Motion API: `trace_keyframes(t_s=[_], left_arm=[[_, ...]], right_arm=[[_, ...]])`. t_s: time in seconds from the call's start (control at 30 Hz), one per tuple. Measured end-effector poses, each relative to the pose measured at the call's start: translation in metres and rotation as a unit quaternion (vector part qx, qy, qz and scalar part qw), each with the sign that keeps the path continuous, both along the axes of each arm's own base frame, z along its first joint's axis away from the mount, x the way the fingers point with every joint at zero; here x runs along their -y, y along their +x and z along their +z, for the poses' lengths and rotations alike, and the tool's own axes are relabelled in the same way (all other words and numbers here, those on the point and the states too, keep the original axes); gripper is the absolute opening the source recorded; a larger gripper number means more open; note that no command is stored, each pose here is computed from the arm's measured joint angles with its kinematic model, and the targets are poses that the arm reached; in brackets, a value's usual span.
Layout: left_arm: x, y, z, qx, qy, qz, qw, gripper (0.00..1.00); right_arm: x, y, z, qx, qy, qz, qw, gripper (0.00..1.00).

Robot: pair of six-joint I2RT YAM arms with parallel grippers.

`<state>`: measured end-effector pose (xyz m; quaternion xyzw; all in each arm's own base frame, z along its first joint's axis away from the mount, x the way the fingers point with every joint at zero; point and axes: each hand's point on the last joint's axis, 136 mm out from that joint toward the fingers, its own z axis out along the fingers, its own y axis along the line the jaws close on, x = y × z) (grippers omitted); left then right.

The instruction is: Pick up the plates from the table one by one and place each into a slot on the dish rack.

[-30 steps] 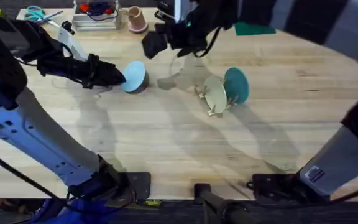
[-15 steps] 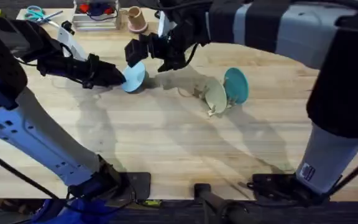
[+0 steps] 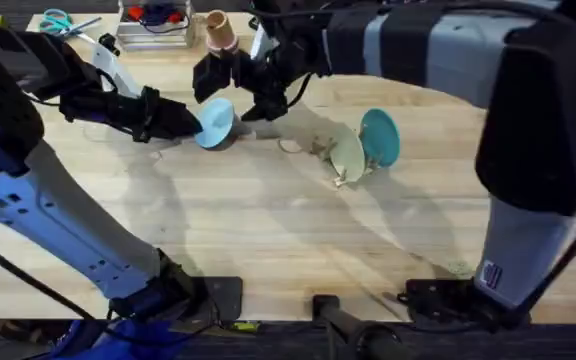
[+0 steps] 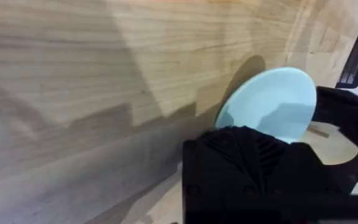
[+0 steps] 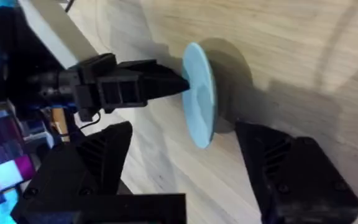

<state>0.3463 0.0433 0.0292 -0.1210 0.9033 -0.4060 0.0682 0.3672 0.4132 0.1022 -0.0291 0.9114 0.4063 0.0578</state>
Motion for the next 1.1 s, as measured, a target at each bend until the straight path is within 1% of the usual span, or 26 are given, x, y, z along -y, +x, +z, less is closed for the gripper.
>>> trace_keyframes(t_s=[0.17,0.53,1.1], left_arm=[[0.0,0.0,0.0,0.0,0.0,0.0,1.0,0.041],[0.0,0.0,0.0,0.0,0.0,0.0,1.0,0.04],[0.0,0.0,0.0,-0.001,0.0,0.001,1.0,0.04]], right_arm=[[-0.002,-0.004,-0.018,-0.027,-0.002,0.0,1.0,0.992],[-0.004,-0.006,-0.018,-0.04,0.001,-0.005,0.999,0.994],[-0.011,0.001,-0.01,-0.022,0.019,-0.007,1.0,0.993]])
